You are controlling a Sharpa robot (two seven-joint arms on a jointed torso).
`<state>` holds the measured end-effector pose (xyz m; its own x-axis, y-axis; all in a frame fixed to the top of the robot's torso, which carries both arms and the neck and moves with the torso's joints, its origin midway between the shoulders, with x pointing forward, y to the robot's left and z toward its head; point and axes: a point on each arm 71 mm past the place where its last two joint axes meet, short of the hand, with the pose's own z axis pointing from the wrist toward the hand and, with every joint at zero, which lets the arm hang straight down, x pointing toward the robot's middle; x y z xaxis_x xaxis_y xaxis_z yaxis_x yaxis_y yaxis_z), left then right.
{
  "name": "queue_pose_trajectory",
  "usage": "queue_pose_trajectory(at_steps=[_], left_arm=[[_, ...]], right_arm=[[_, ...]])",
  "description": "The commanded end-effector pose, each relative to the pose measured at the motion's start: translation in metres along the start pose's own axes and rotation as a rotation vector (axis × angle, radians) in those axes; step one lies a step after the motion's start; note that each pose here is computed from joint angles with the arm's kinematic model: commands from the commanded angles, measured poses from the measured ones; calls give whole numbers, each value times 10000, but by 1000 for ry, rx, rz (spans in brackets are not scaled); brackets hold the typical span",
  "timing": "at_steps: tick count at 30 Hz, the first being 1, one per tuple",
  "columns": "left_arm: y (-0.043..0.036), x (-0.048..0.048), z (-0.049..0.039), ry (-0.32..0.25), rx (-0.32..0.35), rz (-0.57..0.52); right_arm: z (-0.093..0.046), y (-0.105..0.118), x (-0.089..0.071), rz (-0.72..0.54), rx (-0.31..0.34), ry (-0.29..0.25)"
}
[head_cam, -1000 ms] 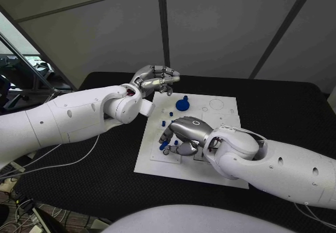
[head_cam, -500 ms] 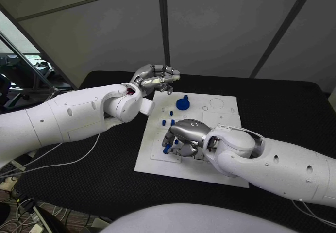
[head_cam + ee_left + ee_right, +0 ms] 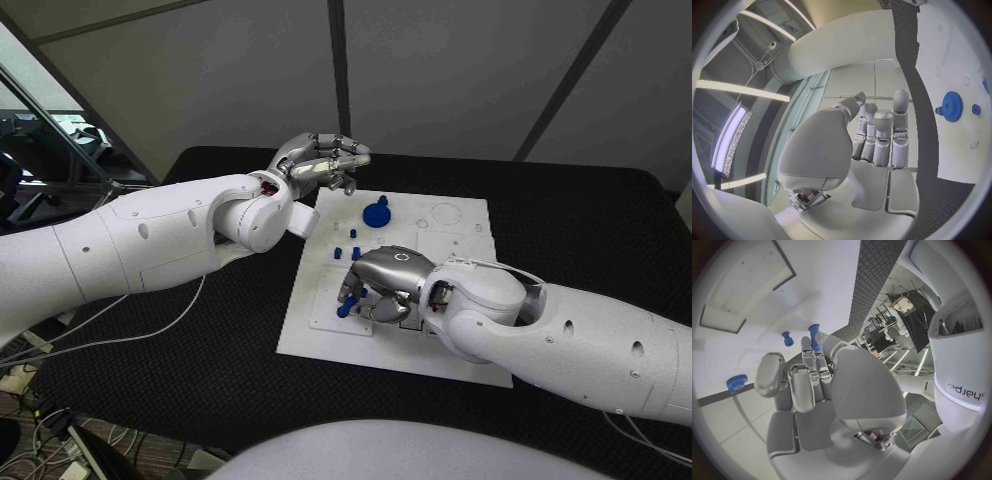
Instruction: Assemble the parts on the task board
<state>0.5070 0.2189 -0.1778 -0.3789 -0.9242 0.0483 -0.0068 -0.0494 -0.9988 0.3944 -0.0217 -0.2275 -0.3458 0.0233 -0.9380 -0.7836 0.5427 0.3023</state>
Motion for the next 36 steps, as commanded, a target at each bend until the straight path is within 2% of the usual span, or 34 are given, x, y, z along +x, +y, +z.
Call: queue_pose_trajectory(at_steps=[1, 24, 33, 36], left_arm=[[-13, 7, 5, 9, 3, -10], [-14, 13, 3, 10, 2, -11], [-14, 9, 0, 10, 0, -11], [-15, 6, -1, 9, 0, -10]], right_arm=[[0, -13, 13, -22, 9, 14], [47, 66, 49, -11, -29, 22], [47, 75, 36, -3, -39, -3], [43, 76, 18, 3, -45, -29]])
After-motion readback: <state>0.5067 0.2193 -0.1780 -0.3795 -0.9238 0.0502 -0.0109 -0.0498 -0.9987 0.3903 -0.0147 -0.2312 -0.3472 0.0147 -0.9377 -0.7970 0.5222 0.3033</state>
